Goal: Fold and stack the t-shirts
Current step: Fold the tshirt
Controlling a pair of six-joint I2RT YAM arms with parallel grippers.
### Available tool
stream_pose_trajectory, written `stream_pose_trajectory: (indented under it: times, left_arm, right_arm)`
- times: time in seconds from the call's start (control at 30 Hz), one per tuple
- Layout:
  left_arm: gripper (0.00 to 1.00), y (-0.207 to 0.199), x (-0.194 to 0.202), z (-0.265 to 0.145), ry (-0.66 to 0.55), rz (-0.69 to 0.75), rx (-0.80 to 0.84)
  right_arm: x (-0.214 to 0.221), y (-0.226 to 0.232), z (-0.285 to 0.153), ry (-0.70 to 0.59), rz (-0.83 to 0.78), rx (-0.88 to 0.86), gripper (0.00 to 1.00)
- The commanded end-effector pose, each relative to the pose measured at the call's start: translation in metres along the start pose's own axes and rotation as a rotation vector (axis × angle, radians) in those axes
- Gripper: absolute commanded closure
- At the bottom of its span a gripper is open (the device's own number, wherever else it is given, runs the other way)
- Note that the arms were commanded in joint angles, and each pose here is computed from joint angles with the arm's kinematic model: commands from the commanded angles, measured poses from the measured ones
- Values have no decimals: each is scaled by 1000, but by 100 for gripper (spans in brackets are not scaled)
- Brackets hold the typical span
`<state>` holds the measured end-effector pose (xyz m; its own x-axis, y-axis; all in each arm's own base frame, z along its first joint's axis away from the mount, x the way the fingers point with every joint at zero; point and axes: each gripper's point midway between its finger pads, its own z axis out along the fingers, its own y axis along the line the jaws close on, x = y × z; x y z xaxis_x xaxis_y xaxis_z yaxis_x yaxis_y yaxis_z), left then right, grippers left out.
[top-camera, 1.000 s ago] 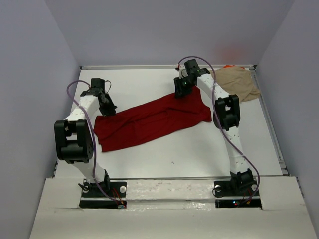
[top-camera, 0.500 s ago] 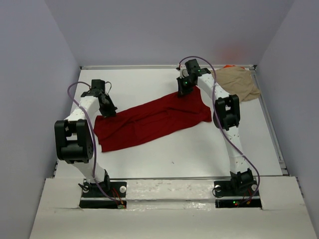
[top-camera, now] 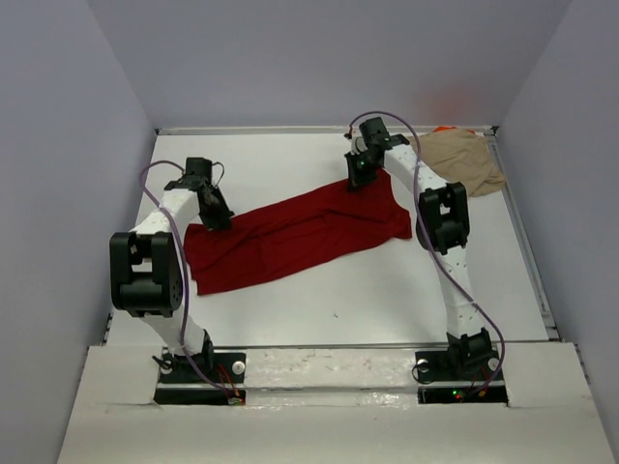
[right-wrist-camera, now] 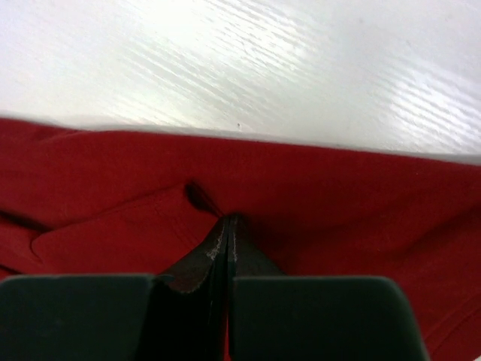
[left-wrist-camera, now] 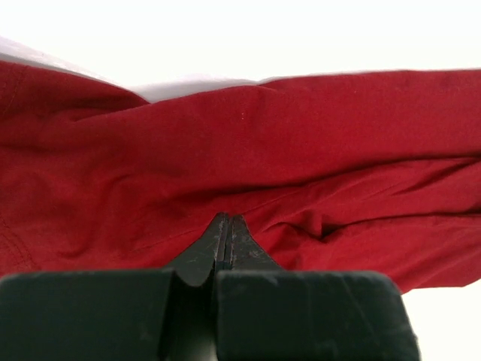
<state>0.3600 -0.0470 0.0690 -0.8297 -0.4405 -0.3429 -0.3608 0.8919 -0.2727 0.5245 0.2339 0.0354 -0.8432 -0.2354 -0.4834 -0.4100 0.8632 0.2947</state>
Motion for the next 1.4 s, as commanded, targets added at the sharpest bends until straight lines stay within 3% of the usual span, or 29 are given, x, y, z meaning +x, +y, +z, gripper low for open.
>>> stream_pose_trajectory:
  times: [0.0, 0.43, 0.73, 1.0, 1.37]
  left_arm:
    - [100, -11, 0, -1, -8, 11, 32]
    - [100, -26, 4, 6, 4, 37, 50]
    - [100, -28, 3, 0, -4, 53, 50]
    - [100, -31, -8, -10, -33, 59, 47]
    - [100, -30, -5, -17, -38, 65, 53]
  right_arm:
    - [-8, 6, -34, -48, -12, 112, 100]
    - [2, 45, -93, -112, -57, 167, 100]
    - [46, 75, -97, -28, -39, 138, 100]
    - [79, 117, -140, -51, -42, 136, 100]
    - [131, 128, -141, 11, 11, 134, 100]
